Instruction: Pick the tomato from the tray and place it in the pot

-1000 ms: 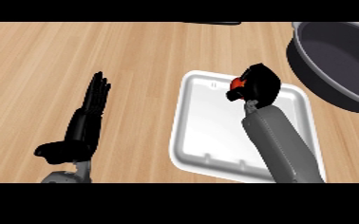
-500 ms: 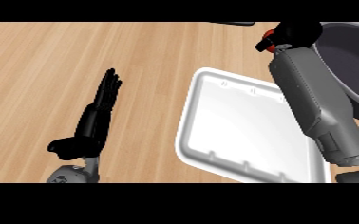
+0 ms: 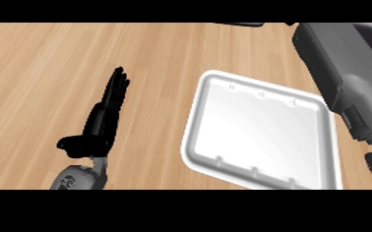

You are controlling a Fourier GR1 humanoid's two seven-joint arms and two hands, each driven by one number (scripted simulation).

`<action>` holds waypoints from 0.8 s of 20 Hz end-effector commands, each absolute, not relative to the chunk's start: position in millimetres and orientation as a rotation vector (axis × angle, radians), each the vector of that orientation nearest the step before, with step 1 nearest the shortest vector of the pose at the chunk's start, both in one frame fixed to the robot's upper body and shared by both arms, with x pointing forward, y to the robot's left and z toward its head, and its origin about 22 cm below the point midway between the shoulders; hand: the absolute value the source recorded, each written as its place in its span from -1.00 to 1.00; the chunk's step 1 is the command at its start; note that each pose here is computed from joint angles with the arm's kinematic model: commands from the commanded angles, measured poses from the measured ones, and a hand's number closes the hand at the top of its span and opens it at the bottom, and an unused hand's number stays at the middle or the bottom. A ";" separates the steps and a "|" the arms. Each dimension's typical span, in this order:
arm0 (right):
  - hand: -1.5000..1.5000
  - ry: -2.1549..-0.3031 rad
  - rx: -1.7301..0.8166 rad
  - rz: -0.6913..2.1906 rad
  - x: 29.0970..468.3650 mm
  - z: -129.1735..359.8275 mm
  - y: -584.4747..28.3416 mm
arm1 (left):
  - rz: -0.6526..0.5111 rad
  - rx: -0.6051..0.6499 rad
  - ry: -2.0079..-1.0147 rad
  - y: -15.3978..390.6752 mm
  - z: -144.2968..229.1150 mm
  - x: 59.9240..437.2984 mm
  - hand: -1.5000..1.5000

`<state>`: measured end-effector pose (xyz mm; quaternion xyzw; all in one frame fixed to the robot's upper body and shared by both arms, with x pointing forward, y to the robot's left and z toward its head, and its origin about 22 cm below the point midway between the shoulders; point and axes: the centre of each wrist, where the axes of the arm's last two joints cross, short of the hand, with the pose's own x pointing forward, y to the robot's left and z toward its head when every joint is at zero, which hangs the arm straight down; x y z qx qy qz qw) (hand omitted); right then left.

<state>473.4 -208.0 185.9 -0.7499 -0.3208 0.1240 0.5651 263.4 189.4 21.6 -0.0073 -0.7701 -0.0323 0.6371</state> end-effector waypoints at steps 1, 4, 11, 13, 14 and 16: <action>1.00 -0.637 -1.819 0.097 479.6 202.3 -205.5 | -0.068 0.007 -1.755 201.1 18.7 262.3 0.00; 1.00 -0.599 -1.832 0.055 479.8 194.3 -219.0 | -0.049 0.005 -1.733 189.0 7.6 256.1 0.00; 1.00 -0.505 -1.858 0.005 479.2 192.8 -250.4 | -0.031 0.021 -1.743 200.2 14.3 258.4 0.00; 1.00 -0.515 -1.870 0.001 477.3 182.5 -257.0 | -0.024 0.038 -1.731 206.9 17.5 262.7 0.00; 1.00 -0.497 -1.847 -0.015 475.5 179.7 -267.1 | -0.024 0.053 -1.743 200.4 12.2 255.1 0.00; 1.00 -0.491 -1.861 -0.023 472.9 173.0 -278.4 | -0.006 0.044 -1.720 207.3 8.4 255.7 0.00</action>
